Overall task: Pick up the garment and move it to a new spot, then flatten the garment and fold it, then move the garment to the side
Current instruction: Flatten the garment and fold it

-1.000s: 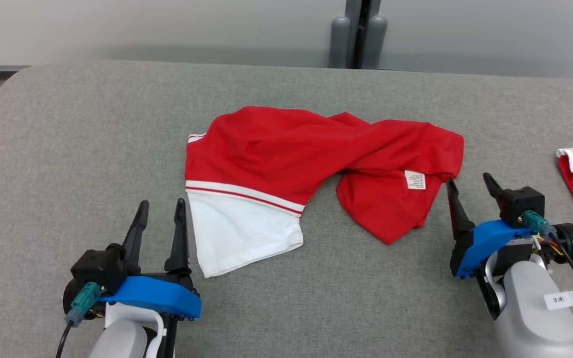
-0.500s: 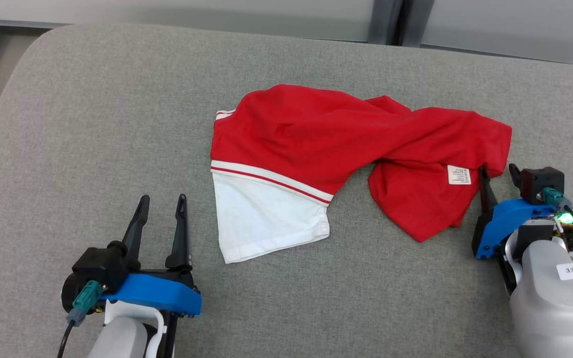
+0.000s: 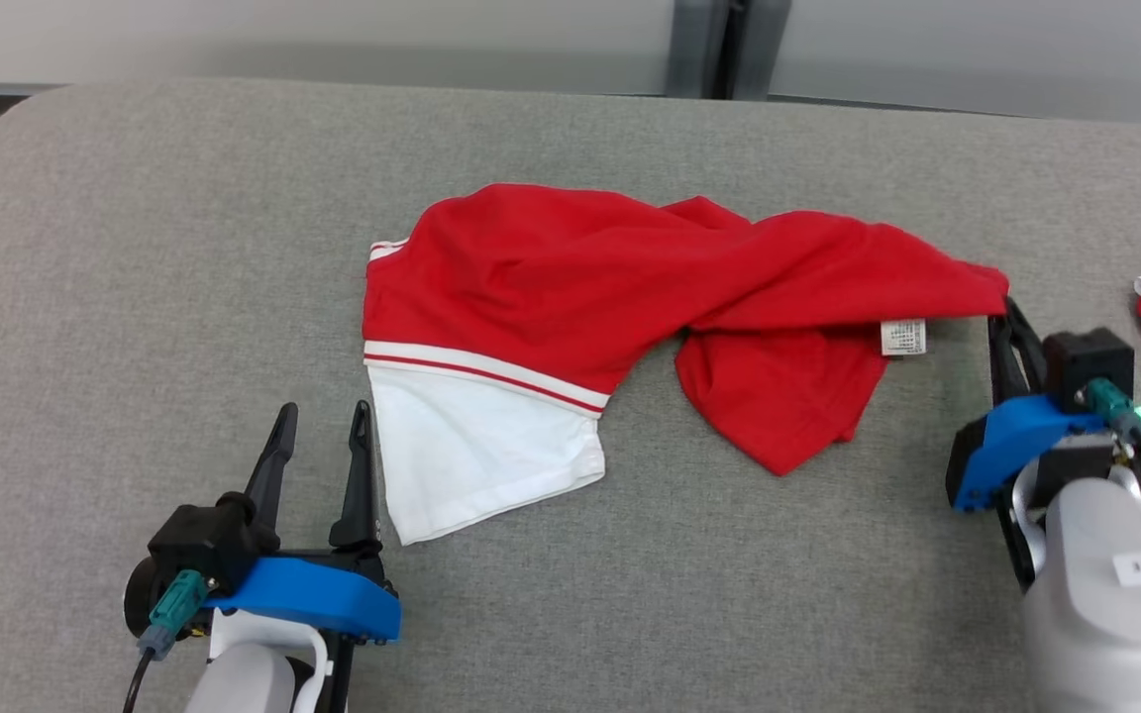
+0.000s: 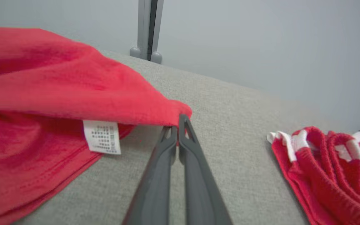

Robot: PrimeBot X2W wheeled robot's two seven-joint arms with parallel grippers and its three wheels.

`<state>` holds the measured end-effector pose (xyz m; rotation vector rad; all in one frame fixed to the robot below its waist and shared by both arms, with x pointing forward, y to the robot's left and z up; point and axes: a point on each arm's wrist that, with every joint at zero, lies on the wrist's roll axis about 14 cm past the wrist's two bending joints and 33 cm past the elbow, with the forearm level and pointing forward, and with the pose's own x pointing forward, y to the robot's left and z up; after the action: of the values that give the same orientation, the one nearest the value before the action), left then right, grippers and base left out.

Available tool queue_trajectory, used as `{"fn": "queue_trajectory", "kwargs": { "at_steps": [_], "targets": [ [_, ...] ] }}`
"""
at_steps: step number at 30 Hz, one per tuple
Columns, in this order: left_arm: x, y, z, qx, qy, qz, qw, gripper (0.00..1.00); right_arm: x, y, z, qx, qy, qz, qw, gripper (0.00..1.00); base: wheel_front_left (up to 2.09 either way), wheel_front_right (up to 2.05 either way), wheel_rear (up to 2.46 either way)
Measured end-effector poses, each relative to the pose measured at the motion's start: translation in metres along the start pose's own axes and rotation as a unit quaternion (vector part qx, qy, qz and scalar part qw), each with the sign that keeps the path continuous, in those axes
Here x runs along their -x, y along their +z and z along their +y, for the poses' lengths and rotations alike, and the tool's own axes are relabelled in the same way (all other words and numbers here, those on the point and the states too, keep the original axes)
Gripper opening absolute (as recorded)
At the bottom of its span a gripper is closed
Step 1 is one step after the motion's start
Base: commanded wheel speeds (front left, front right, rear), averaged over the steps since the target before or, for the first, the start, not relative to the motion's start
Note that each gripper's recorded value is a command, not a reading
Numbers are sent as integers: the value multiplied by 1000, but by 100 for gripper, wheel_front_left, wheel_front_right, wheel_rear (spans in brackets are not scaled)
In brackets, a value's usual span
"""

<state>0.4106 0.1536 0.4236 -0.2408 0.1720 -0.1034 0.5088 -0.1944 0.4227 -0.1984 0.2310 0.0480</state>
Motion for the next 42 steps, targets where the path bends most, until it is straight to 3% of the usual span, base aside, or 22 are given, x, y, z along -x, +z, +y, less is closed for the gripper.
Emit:
{"fn": "queue_trajectory", "kwargs": {
  "at_steps": [7, 13, 14, 15, 16, 17, 26, 33, 42],
  "targets": [
    [-4, -1, -19, 4, -26, 0, 1000, 100, 51, -23, -35, 58, -31, 9, 998, 0, 0, 0, 0],
    [-7, -3, -29, 2, -42, 2, 999, 100, 81, -52, -48, 63, -48, 53, 995, 0, 0, 0, 0],
    [-7, -3, -29, 1, -42, 3, 999, 100, 83, -57, -47, 61, -48, 59, 995, 16, 0, 0, 0],
    [-7, -4, -29, 1, -43, 3, 999, 100, 86, -60, -47, 55, -49, 63, 995, 43, 0, 0, 0],
    [-7, -4, -29, 1, -44, 3, 999, 100, 88, -63, -45, 50, -49, 67, 995, 97, 0, 0, 0],
    [-7, -4, -30, 1, -45, 3, 999, 100, 90, -66, -44, 44, -49, 70, 995, 100, 0, 0, 0],
    [0, 2, -34, -4, -50, -4, 999, 100, 112, -75, -39, -5, -59, 69, 996, 100, 0, 0, 0],
    [8, 12, -43, -7, -62, -19, 998, 100, 113, -32, -38, -51, -63, -9, 997, 100, 0, 0, 0],
    [31, 11, -45, -5, -59, -19, 998, 100, 122, 13, -16, -101, -32, -85, 991, 100, 0, 0, 0]
  ]
}}
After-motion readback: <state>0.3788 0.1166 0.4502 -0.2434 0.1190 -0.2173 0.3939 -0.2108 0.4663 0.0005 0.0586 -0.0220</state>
